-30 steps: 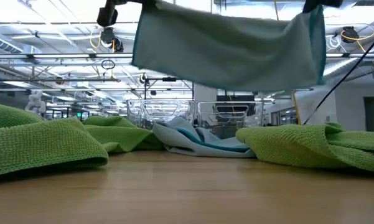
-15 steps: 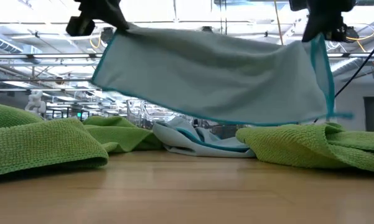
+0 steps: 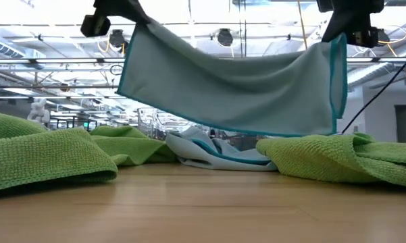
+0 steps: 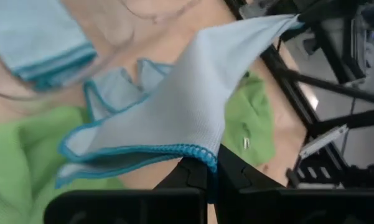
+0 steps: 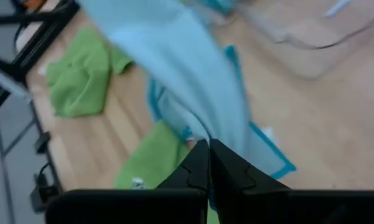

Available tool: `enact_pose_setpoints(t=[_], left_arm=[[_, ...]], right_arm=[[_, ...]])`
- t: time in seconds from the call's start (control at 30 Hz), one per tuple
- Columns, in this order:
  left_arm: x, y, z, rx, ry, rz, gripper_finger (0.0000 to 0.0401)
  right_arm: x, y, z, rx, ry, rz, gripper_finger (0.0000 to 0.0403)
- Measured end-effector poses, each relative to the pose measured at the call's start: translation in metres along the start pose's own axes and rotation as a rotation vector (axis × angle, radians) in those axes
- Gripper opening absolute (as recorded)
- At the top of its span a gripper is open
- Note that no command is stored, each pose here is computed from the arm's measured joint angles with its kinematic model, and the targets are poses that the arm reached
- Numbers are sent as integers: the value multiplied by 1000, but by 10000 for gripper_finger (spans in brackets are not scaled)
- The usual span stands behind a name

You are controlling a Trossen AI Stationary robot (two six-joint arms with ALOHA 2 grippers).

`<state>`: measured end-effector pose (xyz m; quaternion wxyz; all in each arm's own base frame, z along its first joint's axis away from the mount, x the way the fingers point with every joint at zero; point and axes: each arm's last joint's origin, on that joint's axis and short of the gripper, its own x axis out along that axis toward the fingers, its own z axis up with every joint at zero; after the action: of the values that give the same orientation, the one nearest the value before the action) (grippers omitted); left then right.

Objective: Fold microfiber towels
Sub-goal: Fold the bottom blue microfiber towel

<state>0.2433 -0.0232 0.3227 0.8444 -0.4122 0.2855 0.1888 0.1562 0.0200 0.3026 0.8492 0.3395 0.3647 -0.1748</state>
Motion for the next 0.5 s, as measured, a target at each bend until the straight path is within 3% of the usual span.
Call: enact_pose_setpoints(t=[0.5], left_arm=[[19,-28,-91,11,200,104,4]], right_arm=[[46,42,-40,-31,192,130,0]])
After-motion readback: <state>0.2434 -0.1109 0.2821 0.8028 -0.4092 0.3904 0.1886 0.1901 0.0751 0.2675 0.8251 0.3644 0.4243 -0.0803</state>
